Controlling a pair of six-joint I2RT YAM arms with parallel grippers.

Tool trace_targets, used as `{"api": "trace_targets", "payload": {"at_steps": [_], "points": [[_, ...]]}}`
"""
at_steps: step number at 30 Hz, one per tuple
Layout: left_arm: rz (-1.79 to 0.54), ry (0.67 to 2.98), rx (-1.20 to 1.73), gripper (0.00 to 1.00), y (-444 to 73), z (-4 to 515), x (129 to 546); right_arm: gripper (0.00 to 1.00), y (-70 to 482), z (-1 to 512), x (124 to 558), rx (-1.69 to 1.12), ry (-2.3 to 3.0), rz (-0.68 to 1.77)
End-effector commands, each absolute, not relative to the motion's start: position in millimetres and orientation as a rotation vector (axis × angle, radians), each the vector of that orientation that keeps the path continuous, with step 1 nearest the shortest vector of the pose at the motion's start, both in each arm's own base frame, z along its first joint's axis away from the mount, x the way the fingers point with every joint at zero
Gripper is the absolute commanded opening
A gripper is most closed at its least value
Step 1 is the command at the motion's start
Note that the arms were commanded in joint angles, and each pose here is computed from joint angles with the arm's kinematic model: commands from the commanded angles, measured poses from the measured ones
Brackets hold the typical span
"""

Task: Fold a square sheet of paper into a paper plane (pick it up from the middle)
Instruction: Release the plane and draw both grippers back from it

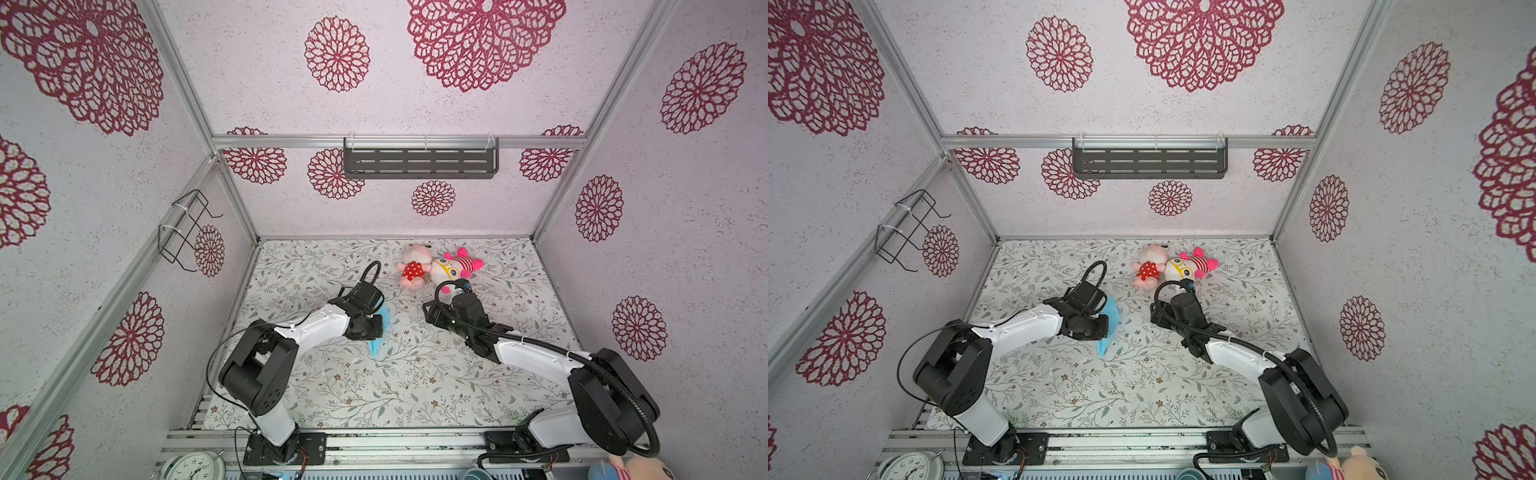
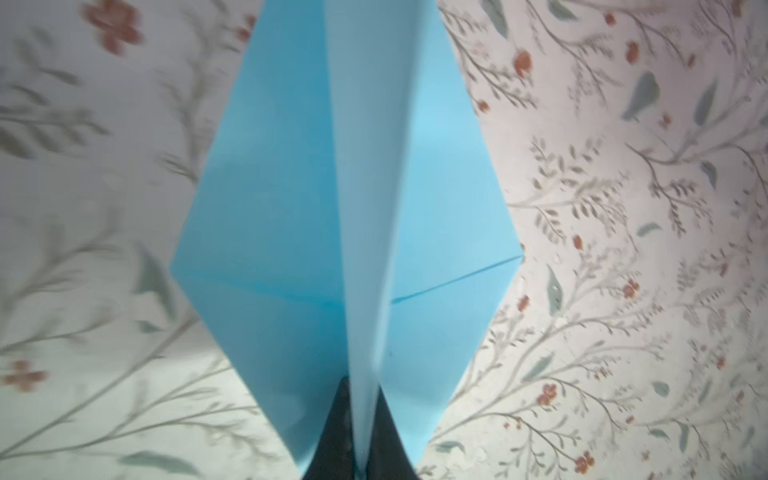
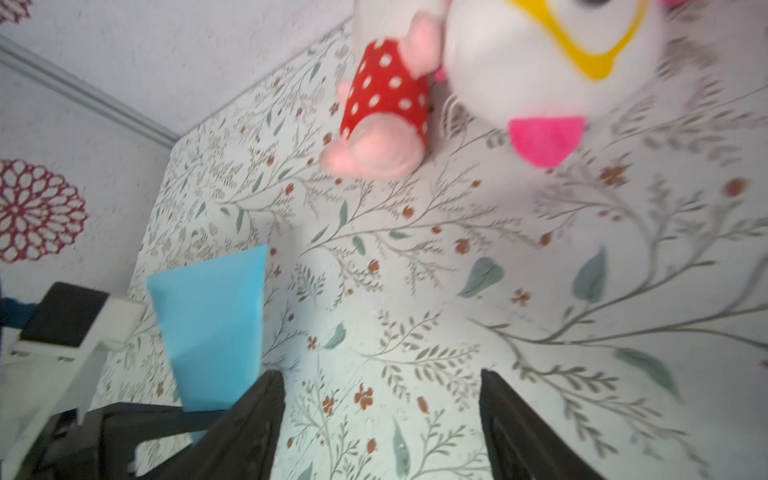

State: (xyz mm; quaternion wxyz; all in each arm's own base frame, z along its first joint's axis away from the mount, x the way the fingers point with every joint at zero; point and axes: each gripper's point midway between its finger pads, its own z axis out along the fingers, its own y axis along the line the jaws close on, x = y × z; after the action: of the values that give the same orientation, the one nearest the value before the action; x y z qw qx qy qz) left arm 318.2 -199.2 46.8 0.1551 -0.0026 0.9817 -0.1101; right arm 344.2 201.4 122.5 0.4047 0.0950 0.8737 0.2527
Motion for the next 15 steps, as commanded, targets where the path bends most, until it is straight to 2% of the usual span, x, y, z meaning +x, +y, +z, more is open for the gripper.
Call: {"api": "trace_targets", "payload": {"at_steps": [1,7,15], "points": [[-0.116,2.825,-0.044,0.1,-157,44,328,0.77,163,131,354,0.268,2.13,0.473],[-0.038,2.794,-0.066,0.1,-143,41,379,0.77,146,140,362,0.288,2.119,0.472],[-0.025,2.826,-0.021,0.1,-160,19,426,0.78,142,128,363,0.3,2.144,0.469]]}}
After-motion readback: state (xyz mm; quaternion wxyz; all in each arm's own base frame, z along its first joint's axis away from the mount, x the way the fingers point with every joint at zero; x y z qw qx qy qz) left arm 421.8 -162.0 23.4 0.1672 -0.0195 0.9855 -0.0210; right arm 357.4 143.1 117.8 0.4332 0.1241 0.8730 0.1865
